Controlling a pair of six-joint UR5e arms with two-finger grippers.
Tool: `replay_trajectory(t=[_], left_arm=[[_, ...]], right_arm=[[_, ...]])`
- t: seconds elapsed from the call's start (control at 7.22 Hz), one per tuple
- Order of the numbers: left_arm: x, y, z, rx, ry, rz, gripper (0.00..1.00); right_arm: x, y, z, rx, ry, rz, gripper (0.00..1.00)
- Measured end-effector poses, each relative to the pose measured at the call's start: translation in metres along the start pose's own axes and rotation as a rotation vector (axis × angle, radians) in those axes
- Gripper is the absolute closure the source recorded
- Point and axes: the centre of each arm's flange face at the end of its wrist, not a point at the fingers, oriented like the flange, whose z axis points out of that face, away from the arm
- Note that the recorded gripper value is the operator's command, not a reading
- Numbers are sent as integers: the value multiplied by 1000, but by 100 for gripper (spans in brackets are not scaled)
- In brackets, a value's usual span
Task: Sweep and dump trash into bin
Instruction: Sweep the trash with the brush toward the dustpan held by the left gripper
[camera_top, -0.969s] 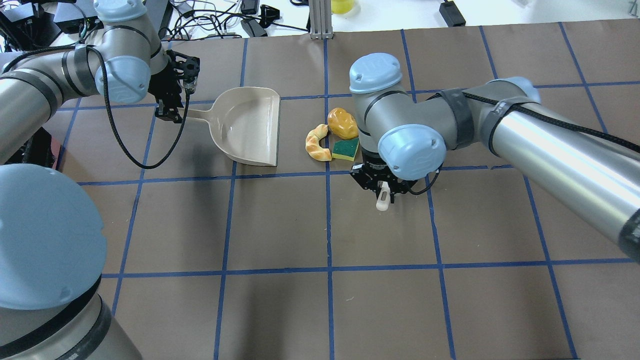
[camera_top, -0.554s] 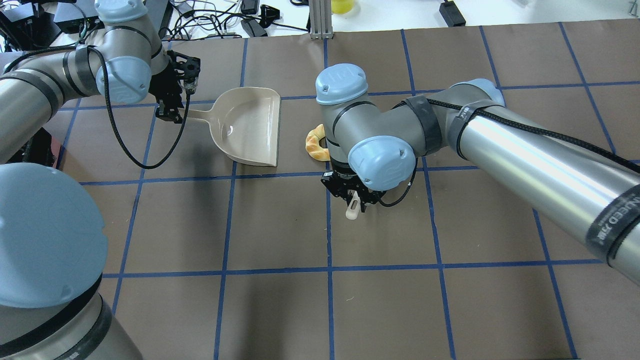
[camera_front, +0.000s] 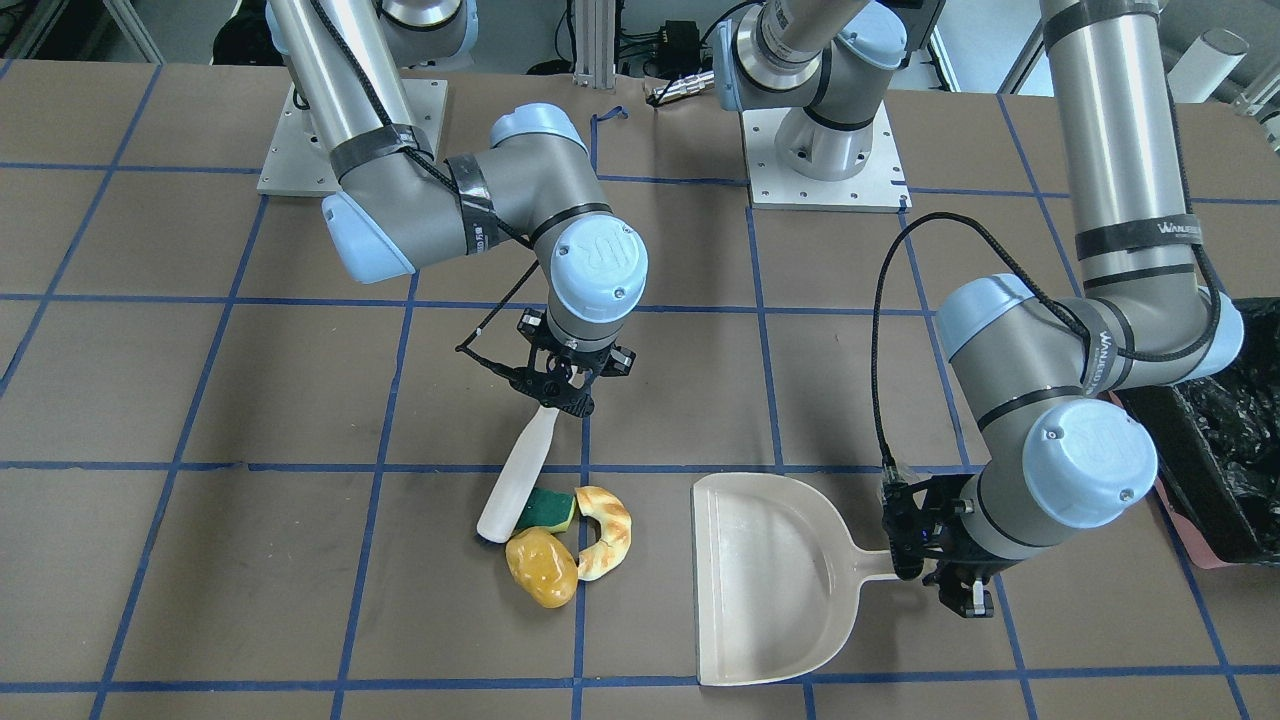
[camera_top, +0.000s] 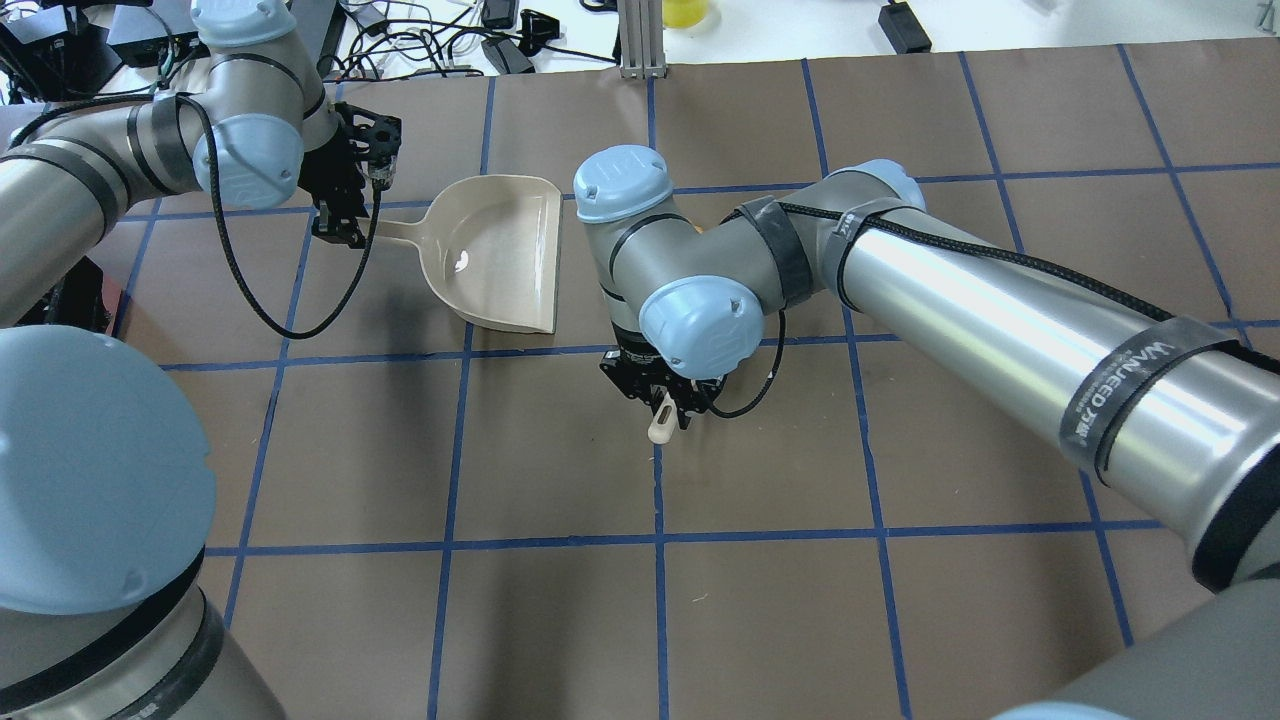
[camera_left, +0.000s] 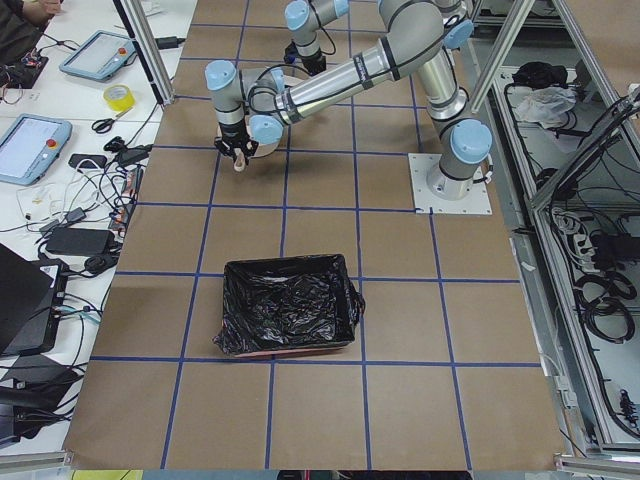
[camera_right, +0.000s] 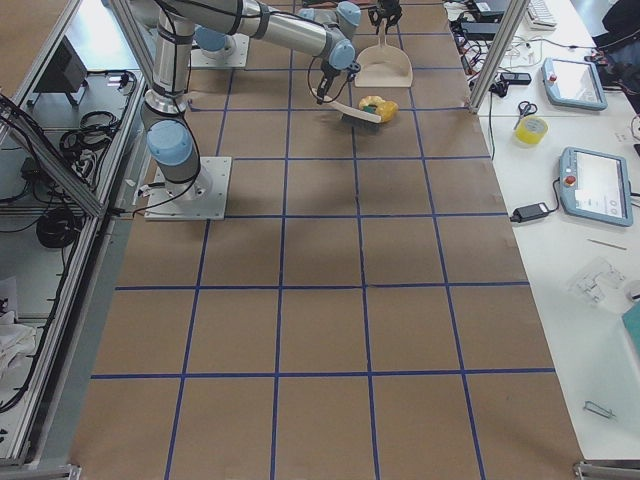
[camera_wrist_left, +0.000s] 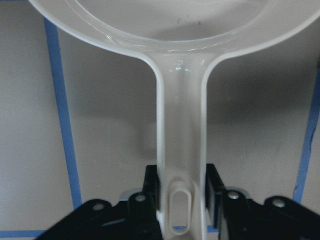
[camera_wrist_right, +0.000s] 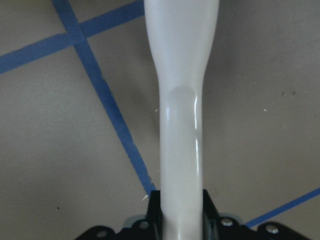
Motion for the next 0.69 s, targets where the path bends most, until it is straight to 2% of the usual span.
replay_trajectory(t=[0.42,0.69], left_arm=[[0,0,-1,1,-2,0,100],[0,0,-1,4,-2,0,100]], right_arm=[[-31,11,0,39,13,-60,89],[-40,14,-2,63,-13,-74,88]])
